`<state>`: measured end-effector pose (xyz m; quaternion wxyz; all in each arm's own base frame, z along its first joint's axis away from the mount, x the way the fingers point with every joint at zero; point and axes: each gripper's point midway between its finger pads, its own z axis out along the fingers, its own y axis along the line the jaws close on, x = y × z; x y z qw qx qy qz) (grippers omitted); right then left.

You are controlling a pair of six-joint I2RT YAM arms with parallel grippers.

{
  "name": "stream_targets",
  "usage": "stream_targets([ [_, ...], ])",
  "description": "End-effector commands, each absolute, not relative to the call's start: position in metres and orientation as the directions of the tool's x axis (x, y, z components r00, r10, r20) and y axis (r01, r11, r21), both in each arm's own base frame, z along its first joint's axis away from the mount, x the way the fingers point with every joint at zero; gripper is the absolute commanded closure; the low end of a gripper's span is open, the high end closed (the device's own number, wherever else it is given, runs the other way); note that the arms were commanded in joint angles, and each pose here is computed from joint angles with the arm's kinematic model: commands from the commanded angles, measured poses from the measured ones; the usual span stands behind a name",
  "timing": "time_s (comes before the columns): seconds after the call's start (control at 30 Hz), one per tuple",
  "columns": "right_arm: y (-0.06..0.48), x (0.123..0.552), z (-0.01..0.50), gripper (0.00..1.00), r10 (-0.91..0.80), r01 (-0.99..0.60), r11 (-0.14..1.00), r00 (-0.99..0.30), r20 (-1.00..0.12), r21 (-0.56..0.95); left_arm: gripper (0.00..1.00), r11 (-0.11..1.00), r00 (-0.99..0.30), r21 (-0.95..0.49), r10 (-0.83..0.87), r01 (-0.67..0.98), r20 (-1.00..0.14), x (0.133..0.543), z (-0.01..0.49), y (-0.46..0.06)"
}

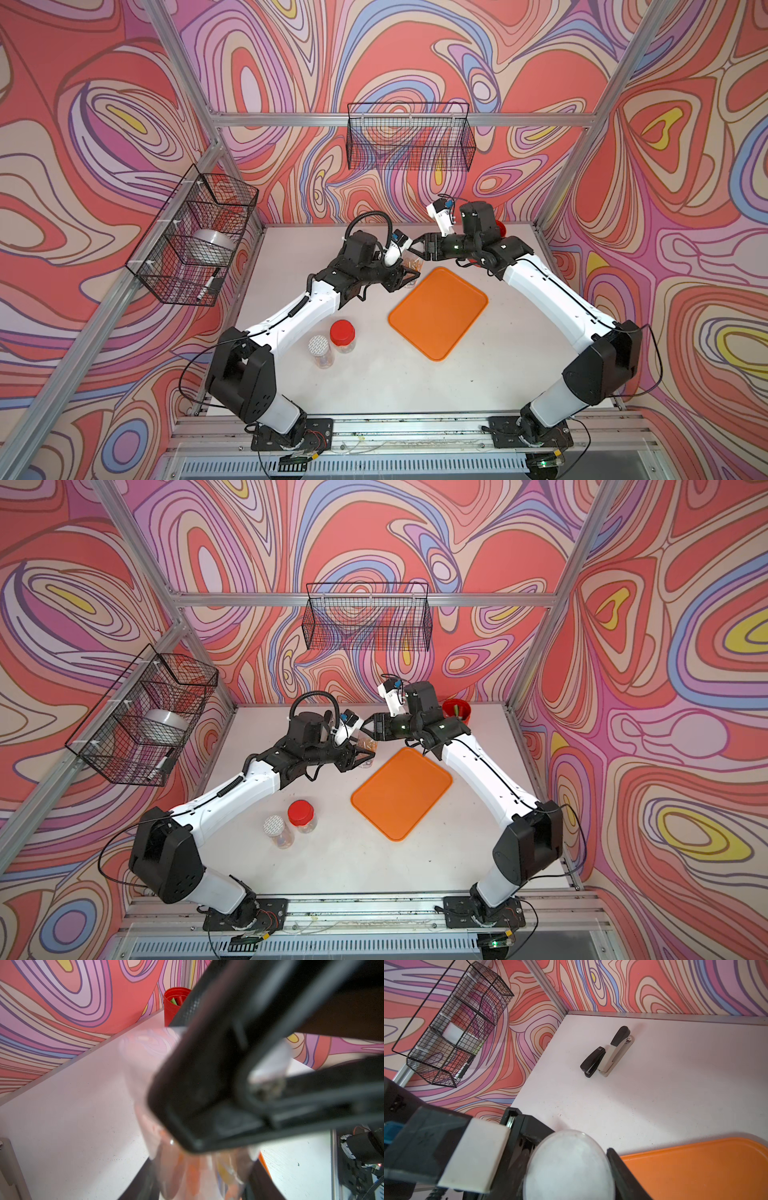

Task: Pour the candies out of the jar
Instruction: Unscrew the lid from the jar.

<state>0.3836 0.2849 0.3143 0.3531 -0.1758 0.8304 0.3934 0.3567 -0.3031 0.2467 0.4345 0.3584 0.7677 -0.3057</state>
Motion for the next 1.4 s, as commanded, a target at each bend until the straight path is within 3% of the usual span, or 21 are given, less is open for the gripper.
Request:
stream_targets([
  [0.0,0.299,0.371,0.346,0.59,0.012,-0.617,0.503,-0.695,-0.719,0.605,1.0,0.542,-0.337,-0.128,0.307,0.831,-0.89,0.354,0.246,-0.304],
  [0.27,0.294,0.372,0.344,0.62,0.032,-0.605,0.491,-0.706,-0.707,0.627,1.0,0.539,-0.326,-0.119,0.305,0.833,-0.895,0.353,0.246,-0.303],
  [0.4,0.298,0.358,0.342,0.64,-0.032,-0.69,0.431,-0.656,-0.754,0.582,1.0,0.523,-0.308,-0.119,0.291,0.844,-0.906,0.349,0.252,-0.304],
  [0.57,0.303,0.329,0.342,0.67,-0.147,-0.841,0.287,-0.512,-0.846,0.459,1.0,0.388,-0.288,-0.175,0.257,0.905,-0.922,0.327,0.268,-0.313],
  [0.83,0.296,0.318,0.34,0.68,-0.237,-0.894,0.251,-0.429,-0.871,0.372,1.0,0.27,-0.26,-0.188,0.261,0.944,-0.93,0.305,0.281,-0.315],
  [1.2,0.29,0.336,0.336,0.63,-0.218,-0.861,0.347,-0.459,-0.861,0.371,1.0,0.315,-0.27,-0.18,0.269,0.932,-0.924,0.312,0.277,-0.313],
  [1.37,0.283,0.349,0.332,0.68,-0.2,-0.825,0.433,-0.48,-0.854,0.363,1.0,0.355,-0.28,-0.177,0.265,0.918,-0.923,0.319,0.275,-0.311],
])
